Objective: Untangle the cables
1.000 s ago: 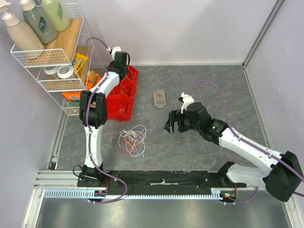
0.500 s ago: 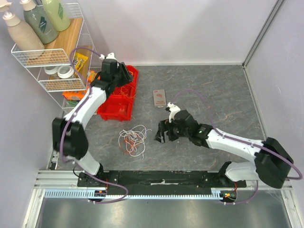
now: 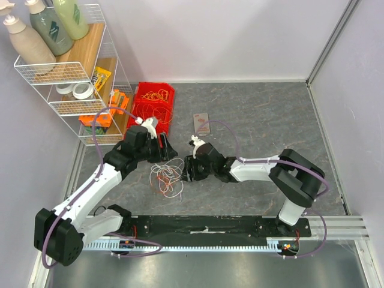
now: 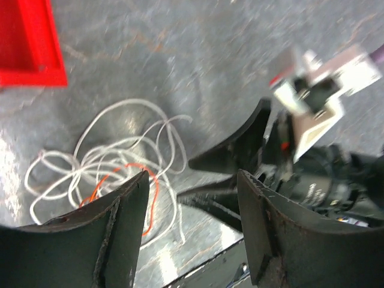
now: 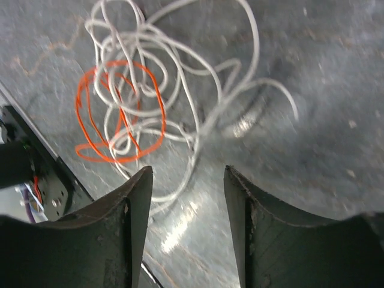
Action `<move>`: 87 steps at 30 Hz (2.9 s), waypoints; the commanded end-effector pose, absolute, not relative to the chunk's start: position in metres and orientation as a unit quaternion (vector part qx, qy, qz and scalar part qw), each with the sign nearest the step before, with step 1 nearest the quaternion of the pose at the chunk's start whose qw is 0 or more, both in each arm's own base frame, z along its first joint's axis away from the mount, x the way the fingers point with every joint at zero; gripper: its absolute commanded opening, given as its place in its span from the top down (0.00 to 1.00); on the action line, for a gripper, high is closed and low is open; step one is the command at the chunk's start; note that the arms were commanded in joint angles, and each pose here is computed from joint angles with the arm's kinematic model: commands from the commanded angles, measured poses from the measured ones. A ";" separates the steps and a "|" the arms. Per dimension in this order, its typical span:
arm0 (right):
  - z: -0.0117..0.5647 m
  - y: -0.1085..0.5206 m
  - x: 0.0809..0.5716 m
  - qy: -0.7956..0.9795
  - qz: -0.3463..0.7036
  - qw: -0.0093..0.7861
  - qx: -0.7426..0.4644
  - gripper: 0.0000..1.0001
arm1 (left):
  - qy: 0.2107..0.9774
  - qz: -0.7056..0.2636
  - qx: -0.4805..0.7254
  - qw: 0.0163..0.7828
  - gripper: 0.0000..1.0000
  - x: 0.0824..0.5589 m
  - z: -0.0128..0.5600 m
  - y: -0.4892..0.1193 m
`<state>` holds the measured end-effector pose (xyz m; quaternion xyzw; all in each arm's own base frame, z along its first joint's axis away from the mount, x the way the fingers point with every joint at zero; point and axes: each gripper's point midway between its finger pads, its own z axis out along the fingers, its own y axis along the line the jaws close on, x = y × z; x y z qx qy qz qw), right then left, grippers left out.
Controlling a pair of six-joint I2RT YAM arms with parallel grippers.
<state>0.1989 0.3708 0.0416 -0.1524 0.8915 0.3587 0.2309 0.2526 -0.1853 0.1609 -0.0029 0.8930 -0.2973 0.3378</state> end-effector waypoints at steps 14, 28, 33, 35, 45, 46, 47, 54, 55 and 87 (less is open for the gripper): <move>0.045 0.375 0.225 0.887 0.336 0.274 -0.156 1.00 | 0.946 -0.145 0.012 0.290 0.56 0.265 0.064 -0.166; 0.052 0.356 0.218 0.889 0.321 0.284 -0.162 1.00 | 0.944 -0.126 0.032 0.302 0.98 0.265 0.072 -0.170; 0.062 0.316 0.221 0.897 0.258 0.325 -0.152 1.00 | 0.908 -0.157 0.046 0.386 0.98 0.271 0.144 -0.170; 0.063 0.287 0.222 0.905 0.209 0.344 -0.139 1.00 | 0.876 -0.182 0.058 0.444 0.98 0.271 0.193 -0.169; 0.061 0.185 0.232 0.917 0.115 0.377 -0.061 1.00 | 0.588 -0.341 0.111 0.725 0.98 0.183 0.464 -0.141; 0.062 0.182 0.231 0.916 0.113 0.379 -0.064 1.00 | 0.573 -0.349 0.112 0.733 0.98 0.177 0.477 -0.139; 0.065 0.179 0.229 0.915 0.114 0.381 -0.065 1.00 | 0.564 -0.353 0.113 0.738 0.98 0.173 0.488 -0.138; 0.085 0.154 0.221 0.908 0.093 0.406 -0.051 1.00 | 0.580 -0.313 0.067 0.749 0.98 0.200 0.522 -0.128; 0.086 0.154 0.219 0.908 0.097 0.405 -0.051 1.00 | 0.574 -0.306 0.059 0.757 0.98 0.205 0.526 -0.126; 0.102 0.162 0.216 0.899 0.132 0.415 -0.057 0.98 | 0.688 -0.052 -0.051 0.722 0.98 0.374 0.425 -0.111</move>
